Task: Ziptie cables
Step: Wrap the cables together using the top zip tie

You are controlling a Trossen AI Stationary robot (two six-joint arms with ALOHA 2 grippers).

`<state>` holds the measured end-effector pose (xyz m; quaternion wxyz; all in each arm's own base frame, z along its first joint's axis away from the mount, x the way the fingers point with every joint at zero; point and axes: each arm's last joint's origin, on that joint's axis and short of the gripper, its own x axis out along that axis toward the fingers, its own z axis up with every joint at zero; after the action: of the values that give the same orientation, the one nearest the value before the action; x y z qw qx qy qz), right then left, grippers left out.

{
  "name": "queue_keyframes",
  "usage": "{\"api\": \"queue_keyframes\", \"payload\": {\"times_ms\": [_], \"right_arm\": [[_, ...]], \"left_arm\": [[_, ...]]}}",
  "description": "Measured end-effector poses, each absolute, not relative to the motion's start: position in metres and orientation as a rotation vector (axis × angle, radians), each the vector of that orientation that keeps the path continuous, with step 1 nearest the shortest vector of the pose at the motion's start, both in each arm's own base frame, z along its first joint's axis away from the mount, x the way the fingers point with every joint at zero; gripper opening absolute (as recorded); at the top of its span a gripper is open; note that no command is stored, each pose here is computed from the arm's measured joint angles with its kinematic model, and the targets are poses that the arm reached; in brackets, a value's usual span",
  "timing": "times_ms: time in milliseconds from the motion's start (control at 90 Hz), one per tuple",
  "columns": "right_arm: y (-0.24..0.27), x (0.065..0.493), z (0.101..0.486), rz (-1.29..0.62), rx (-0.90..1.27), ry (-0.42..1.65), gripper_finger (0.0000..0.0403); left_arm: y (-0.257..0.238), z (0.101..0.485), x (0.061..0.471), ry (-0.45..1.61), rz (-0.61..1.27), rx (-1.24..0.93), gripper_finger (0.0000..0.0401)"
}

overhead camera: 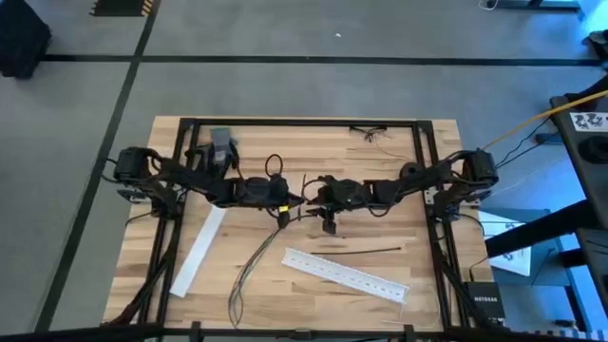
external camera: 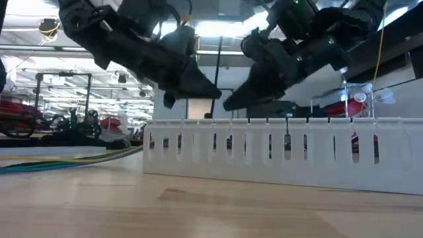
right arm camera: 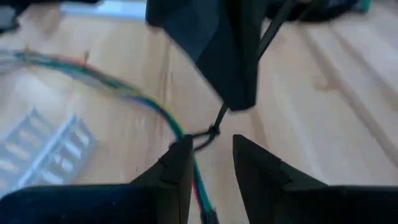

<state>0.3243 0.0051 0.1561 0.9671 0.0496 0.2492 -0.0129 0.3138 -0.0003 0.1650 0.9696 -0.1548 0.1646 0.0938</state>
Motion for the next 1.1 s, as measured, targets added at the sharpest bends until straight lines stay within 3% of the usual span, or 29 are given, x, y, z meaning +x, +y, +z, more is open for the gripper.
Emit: {"api": "queue_keyframes", "payload": {"times_ms": [533, 678, 844, 1100], "right_arm": [[0.001, 0.345, 0.112, 0.078, 0.145, 0.415, 0.0104], [0.001, 0.345, 0.113, 0.083, 0.143, 0.404, 0.0077], [0.001, 0.345, 0.114, 0.098, 0.126, 0.402, 0.0016], [0.001, 0.346, 0.109, 0.083, 0.128, 0.427, 0.0014]], "left_arm": [[-0.002, 0.165, 0.314, 0.330, 0.189, -0.275, 0.0000], [-0.002, 0.166, 0.314, 0.327, 0.188, -0.272, 0.0000], [-0.002, 0.166, 0.314, 0.328, 0.186, -0.272, 0.0000], [-0.002, 0.175, 0.310, 0.314, 0.181, -0.250, 0.0000]]}}
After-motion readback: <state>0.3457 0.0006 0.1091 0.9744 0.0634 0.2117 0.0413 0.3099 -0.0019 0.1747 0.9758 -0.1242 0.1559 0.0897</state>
